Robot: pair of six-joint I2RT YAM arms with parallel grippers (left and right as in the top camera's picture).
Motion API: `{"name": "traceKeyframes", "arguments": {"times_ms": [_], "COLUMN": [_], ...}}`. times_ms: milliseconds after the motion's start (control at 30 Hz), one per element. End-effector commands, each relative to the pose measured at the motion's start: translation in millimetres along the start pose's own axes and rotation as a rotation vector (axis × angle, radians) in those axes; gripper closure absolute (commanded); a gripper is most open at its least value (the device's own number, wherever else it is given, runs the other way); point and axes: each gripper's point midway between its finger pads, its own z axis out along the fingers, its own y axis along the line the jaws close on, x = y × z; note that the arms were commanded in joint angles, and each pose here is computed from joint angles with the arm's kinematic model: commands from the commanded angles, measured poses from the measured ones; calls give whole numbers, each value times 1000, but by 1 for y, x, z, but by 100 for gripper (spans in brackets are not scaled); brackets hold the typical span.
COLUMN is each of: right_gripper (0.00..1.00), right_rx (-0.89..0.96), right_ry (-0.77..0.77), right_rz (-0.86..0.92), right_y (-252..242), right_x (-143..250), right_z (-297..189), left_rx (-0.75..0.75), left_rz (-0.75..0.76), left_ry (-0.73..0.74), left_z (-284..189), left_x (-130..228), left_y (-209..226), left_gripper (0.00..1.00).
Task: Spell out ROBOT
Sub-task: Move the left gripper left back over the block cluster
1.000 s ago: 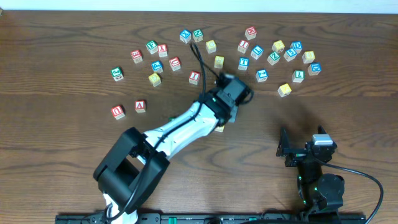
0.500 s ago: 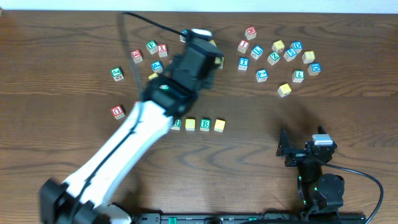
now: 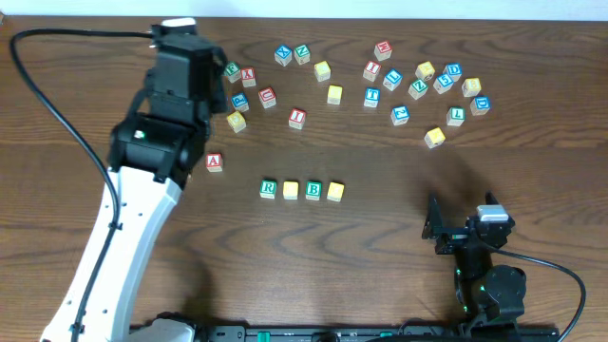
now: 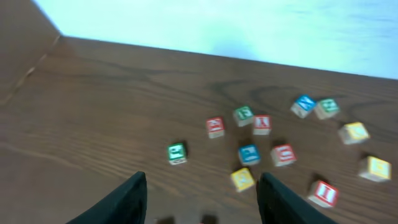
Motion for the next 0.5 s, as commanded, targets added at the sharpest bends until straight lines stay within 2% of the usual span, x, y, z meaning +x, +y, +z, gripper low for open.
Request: {"name": "traceKeyframes", "arguments": {"times_ms": [0, 467], "right_gripper": [1, 1], "right_rx": [2, 0], "right_ry": [4, -40], "right_rz": [13, 17], "right_y": [0, 1], "right_x": [1, -10], "right_z": [0, 0], "left_rx": [-34, -48], "left_rz": [-18, -20], "left_ry": [-2, 11], "left_z": [4, 5], "left_x": [-5, -3], "left_y": [12, 19], "left_gripper": [44, 44]}}
